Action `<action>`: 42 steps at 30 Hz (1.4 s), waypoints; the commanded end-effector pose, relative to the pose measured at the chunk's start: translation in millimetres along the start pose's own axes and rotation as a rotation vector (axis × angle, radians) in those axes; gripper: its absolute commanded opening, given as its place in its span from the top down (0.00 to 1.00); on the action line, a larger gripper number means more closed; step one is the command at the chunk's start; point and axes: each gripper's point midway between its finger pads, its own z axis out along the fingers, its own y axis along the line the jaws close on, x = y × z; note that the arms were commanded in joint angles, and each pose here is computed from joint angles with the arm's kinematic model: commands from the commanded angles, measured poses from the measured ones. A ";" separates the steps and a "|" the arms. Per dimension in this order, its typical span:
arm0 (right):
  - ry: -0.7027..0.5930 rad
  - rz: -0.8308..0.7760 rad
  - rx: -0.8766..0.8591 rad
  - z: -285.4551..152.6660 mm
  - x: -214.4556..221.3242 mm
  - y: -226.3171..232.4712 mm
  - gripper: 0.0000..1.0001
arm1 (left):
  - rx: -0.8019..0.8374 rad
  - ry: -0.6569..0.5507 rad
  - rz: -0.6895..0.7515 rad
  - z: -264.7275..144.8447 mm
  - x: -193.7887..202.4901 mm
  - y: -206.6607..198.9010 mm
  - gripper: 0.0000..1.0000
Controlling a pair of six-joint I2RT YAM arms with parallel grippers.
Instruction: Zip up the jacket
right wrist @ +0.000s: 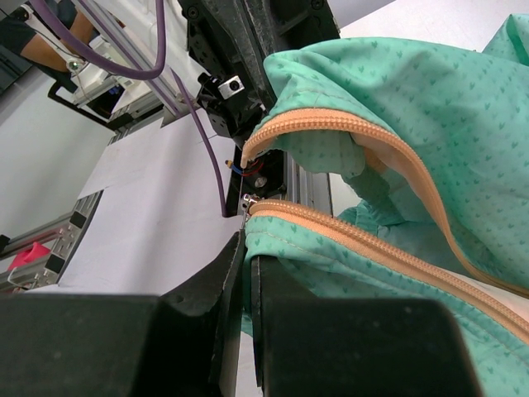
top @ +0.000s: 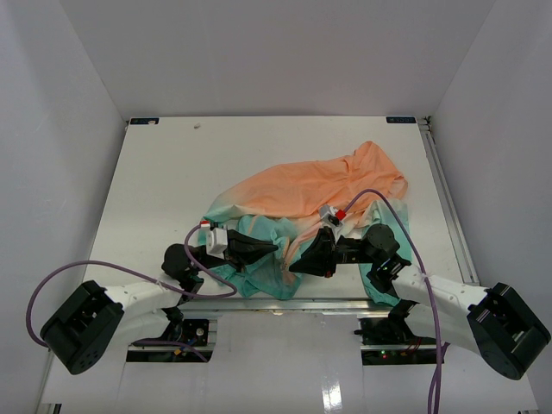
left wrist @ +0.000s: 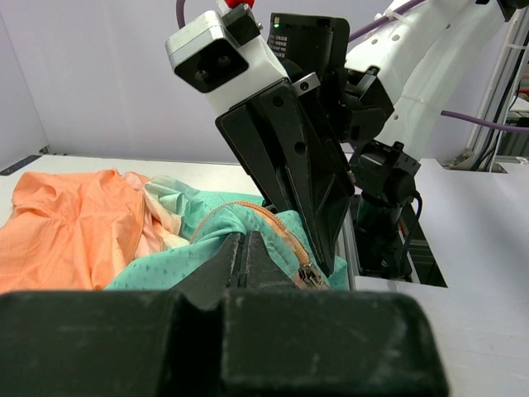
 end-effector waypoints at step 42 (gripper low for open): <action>-0.052 -0.038 -0.010 0.2 -16.6 5.9 0.92 | 0.156 -0.282 0.272 -3.1 -72.4 -35.4 1.00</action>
